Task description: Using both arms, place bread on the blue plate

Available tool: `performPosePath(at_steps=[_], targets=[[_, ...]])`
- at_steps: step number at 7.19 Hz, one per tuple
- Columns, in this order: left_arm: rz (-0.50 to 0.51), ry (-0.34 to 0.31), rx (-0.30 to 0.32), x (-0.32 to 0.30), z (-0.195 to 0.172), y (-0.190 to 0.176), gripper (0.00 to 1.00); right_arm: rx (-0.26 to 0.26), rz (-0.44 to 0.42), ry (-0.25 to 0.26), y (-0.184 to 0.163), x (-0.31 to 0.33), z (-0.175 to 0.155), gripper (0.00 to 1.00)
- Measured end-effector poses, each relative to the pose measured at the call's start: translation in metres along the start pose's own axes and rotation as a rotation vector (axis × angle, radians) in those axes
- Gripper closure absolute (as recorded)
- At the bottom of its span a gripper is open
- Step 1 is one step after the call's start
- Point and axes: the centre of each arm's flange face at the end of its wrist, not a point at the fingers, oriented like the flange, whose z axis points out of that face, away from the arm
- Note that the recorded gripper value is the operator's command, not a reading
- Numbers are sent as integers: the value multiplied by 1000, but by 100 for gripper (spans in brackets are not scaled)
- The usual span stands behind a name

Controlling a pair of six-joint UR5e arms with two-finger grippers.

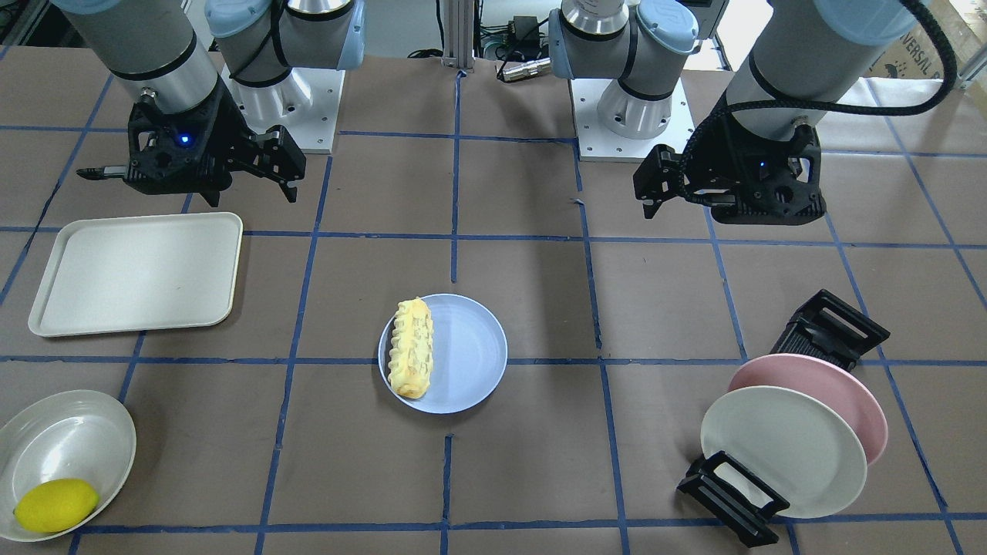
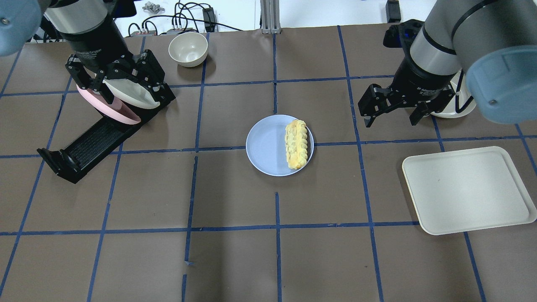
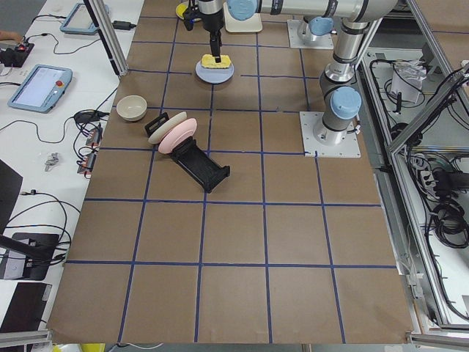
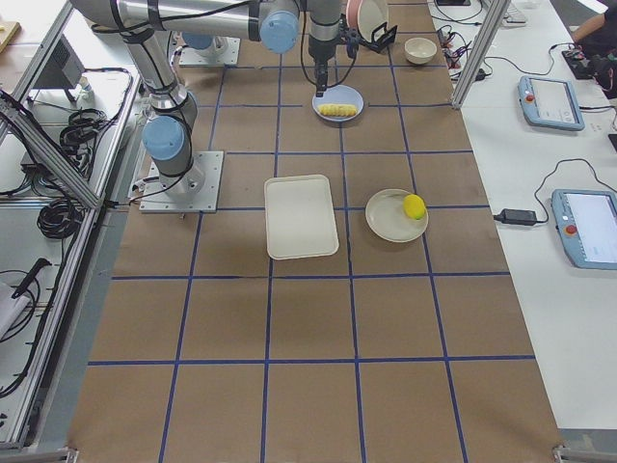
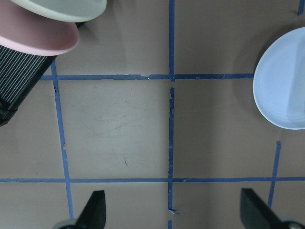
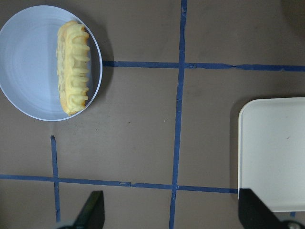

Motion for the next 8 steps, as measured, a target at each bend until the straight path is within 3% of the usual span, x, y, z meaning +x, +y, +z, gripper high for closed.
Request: performPosePath(at_steps=[3, 8], targets=[[-1, 0, -3, 0, 1, 0, 0, -3, -38, 5, 0, 1, 1, 0], [-1, 0, -6, 0, 2, 1, 0, -9, -42, 57, 0, 6, 1, 0]])
